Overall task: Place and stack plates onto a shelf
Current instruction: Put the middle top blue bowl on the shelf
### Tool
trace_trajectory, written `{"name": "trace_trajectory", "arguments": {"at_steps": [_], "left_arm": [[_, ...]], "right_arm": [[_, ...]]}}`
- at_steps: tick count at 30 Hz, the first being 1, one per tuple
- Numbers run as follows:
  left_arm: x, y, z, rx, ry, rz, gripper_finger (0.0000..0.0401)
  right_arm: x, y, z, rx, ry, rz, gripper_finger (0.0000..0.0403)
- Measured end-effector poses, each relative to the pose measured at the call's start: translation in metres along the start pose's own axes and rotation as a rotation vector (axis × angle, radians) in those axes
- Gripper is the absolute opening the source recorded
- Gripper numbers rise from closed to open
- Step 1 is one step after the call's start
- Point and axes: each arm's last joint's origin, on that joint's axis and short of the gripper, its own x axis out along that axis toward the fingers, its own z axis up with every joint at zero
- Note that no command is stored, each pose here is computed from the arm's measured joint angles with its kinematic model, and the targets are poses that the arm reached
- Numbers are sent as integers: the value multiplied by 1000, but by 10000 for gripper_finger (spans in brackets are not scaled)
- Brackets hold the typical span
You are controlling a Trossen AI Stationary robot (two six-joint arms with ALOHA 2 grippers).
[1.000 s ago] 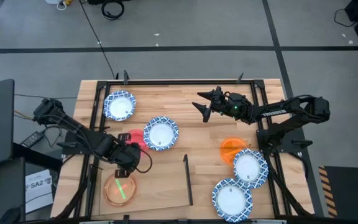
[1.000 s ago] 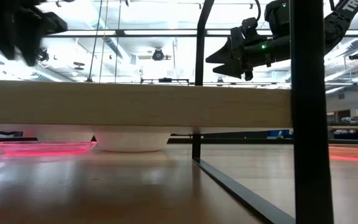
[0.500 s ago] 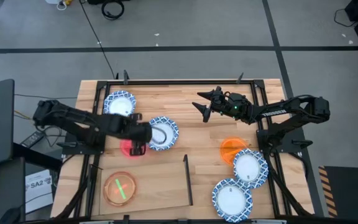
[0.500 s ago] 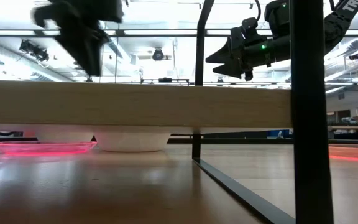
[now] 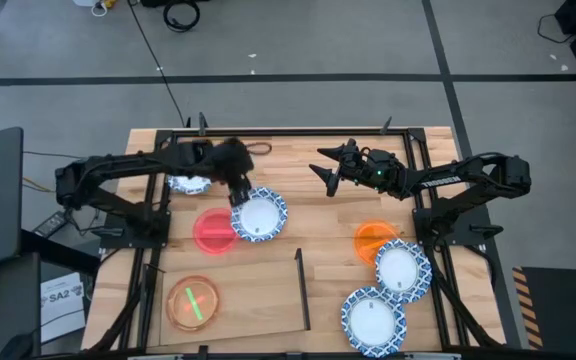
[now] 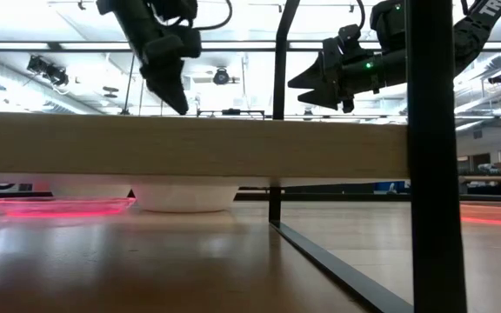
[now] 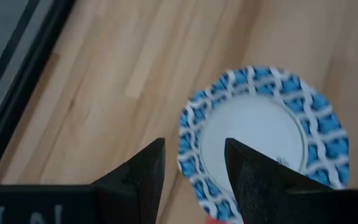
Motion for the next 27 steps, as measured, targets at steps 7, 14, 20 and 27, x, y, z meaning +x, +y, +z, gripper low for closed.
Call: {"name": "trace_trajectory", "arguments": {"at_steps": [7, 14, 20, 27], "left_arm": [[16, 20, 5, -69, -4, -34, 173], [53, 19, 1, -69, 109, -65, 173], [87, 17, -5, -17, 208, -79, 173], [111, 15, -13, 8, 288, -89, 173]], "right_arm": [[0, 0, 0, 0, 2, 0, 300], [0, 0, 0, 0, 3, -1, 300], [0, 0, 0, 0, 3, -1, 300], [0, 0, 0, -1, 4, -1, 300]]}}
